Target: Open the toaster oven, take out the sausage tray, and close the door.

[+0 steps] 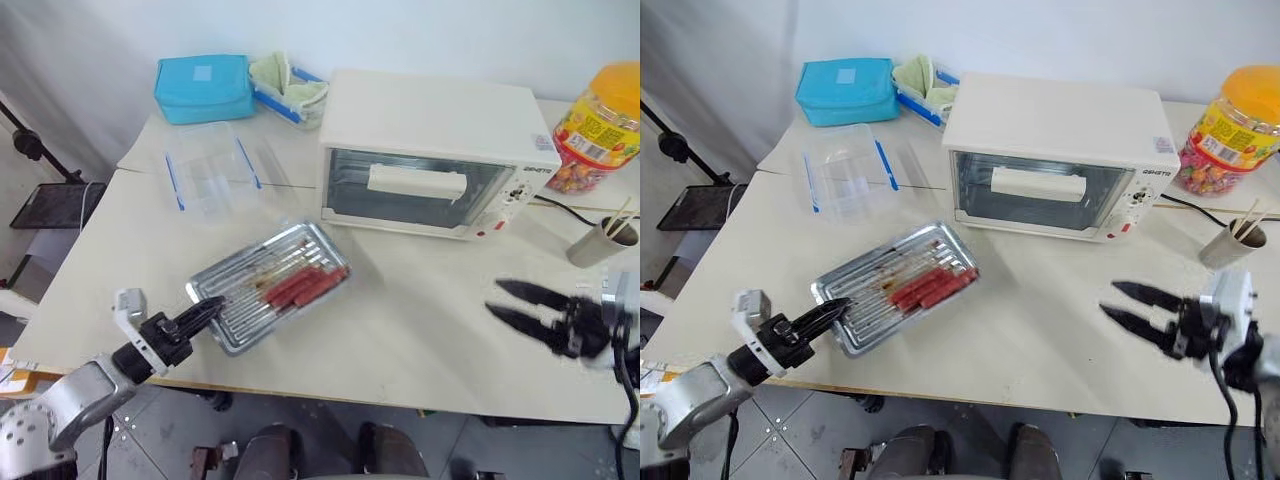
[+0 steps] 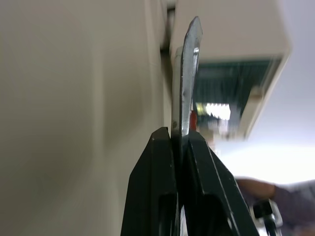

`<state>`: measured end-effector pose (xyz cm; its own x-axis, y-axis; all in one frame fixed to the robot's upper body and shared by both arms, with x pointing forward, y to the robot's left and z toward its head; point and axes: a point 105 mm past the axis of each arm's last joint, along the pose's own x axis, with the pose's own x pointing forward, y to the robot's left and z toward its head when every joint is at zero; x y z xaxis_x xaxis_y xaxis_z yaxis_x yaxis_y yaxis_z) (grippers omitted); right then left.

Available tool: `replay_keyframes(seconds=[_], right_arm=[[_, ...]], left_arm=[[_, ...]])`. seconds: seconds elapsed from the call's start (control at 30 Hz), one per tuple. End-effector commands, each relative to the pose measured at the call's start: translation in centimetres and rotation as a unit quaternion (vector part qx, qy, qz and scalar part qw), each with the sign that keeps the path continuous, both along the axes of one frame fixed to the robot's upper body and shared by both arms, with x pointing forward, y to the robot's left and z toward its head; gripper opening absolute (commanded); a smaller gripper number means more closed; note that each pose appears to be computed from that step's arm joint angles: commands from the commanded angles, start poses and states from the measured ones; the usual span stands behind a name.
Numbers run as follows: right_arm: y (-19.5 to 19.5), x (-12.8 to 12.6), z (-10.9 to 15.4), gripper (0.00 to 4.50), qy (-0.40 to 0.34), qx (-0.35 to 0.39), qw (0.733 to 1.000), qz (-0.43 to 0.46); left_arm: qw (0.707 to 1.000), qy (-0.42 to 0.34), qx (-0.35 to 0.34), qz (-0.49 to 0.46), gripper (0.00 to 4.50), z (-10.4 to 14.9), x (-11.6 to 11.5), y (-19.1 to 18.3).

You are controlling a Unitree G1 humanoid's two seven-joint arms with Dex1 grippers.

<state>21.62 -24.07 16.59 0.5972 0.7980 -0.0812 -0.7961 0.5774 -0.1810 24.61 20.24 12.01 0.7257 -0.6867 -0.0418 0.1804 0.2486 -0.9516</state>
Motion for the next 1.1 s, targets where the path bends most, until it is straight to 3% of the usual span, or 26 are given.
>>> replay_keyframes(seconds=[0.03,0.07,0.2,0.3,0.37,0.6,0.8,1.1], right_arm=[[-0.9,-1.6,0.7,3.17,-0.051,-0.034,0.998,-0.024],[-1.3,-2.0,0.4,3.41,-0.052,-0.034,0.998,-0.032],[-2.3,-3.5,-0.8,3.41,0.014,-0.016,0.997,-0.069],[-2.4,-4.5,-0.5,3.9,0.015,-0.008,0.997,-0.076],[-2.4,-5.2,-0.6,4.49,0.023,-0.005,0.996,-0.082],[-2.6,-6.7,-0.7,4.49,0.012,-0.012,0.993,-0.115],[-2.2,-7.0,-1.1,4.49,0.015,-0.009,0.993,-0.121],[-1.8,-6.0,-1.5,4.5,0.013,-0.001,0.994,-0.112]], left_arm=[[0.994,0.0,-0.01,-0.106,0.0,1.0,1.1,-2.6],[0.992,0.005,-0.006,-0.127,0.0,1.1,1.7,-3.2],[0.982,0.021,0.025,-0.184,0.0,1.4,4.1,-5.9],[0.975,0.025,0.025,-0.219,0.0,1.9,6.1,-8.4],[0.969,0.031,0.038,-0.241,0.0,1.8,7.1,-10.2],[0.948,0.051,0.074,-0.304,0.0,0.5,7.6,-13.8],[0.943,0.062,0.111,-0.308,0.0,-0.9,7.9,-14.5],[0.952,-0.006,0.143,-0.27,2.7,0.5,8.6,-12.8]])
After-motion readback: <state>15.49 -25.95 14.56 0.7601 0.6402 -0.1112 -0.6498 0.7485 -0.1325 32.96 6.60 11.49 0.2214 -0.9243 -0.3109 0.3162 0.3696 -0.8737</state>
